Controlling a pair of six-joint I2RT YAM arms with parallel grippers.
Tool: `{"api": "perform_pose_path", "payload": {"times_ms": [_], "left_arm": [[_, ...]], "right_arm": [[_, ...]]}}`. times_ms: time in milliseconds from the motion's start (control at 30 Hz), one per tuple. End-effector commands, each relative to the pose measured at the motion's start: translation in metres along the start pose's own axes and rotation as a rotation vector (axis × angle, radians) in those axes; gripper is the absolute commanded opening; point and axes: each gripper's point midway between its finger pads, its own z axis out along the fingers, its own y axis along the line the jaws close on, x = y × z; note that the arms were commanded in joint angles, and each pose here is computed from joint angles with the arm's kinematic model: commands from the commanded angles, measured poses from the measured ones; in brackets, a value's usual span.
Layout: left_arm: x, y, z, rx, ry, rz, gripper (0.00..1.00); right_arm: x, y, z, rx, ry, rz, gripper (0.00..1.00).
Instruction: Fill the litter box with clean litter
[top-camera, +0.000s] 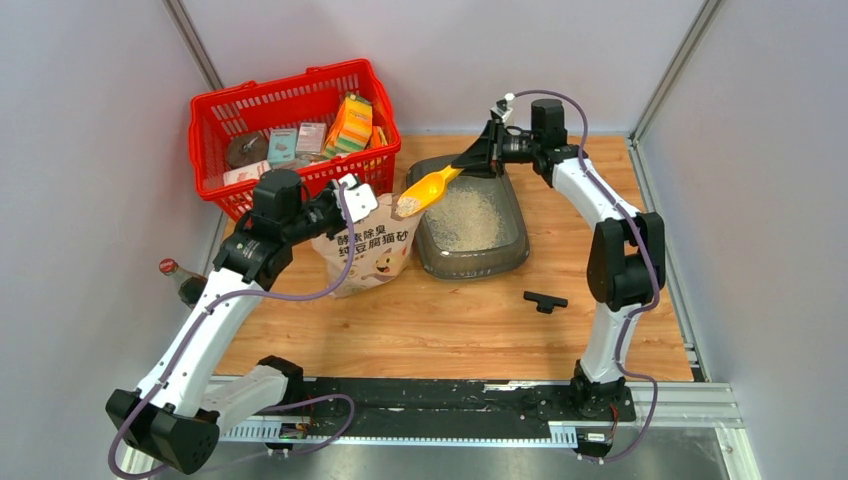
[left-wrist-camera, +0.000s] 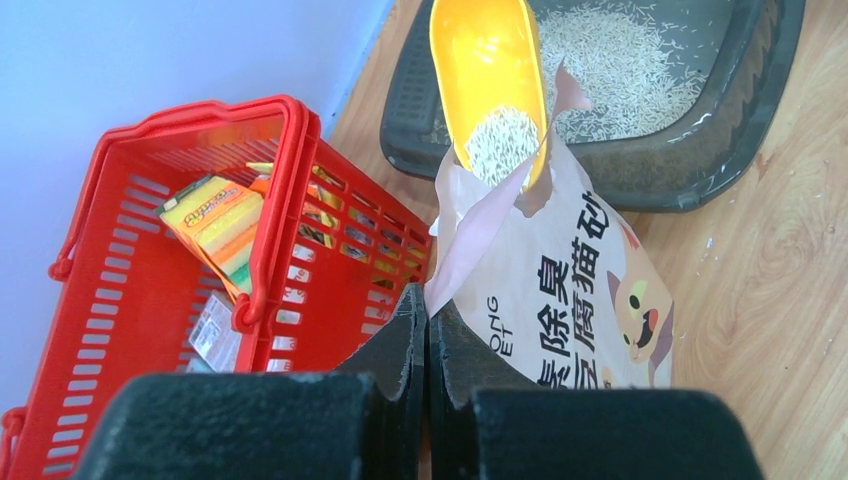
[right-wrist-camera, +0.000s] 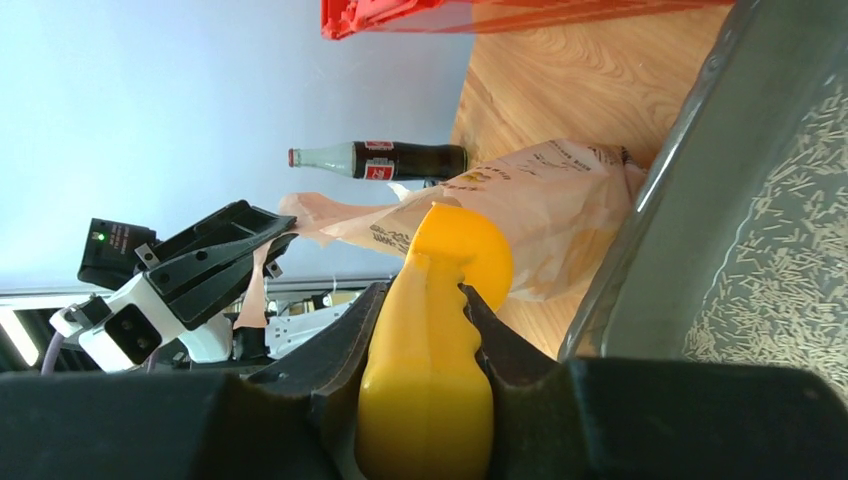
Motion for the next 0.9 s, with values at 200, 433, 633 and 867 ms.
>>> {"api": "perform_pose_path", "payload": {"times_ms": [200, 433, 633, 867], "left_arm": [[-0.026, 0.019, -0.006, -0.049, -0.061, 0.063, 0.00], [-0.022, 0.022, -0.001, -0.031, -0.030, 0.068, 0.00], [-0.024, 0.030, 0.005, -0.023, -0.018, 0.074, 0.00], [-0.023, 0.038, 0.016, -0.018, 0.000, 0.075, 0.00]], "right_arm": [[-0.008, 0.023, -0.021, -0.043, -0.038, -0.046, 0.00], [-0.030, 0.020, -0.041, -0.064, -0.088, -0.024, 0.00], [-0.048, 0.012, -0.067, -0.082, -0.133, 0.011, 0.00], [-0.074, -0.020, -0.103, -0.049, -0.213, 0.041, 0.00]]}}
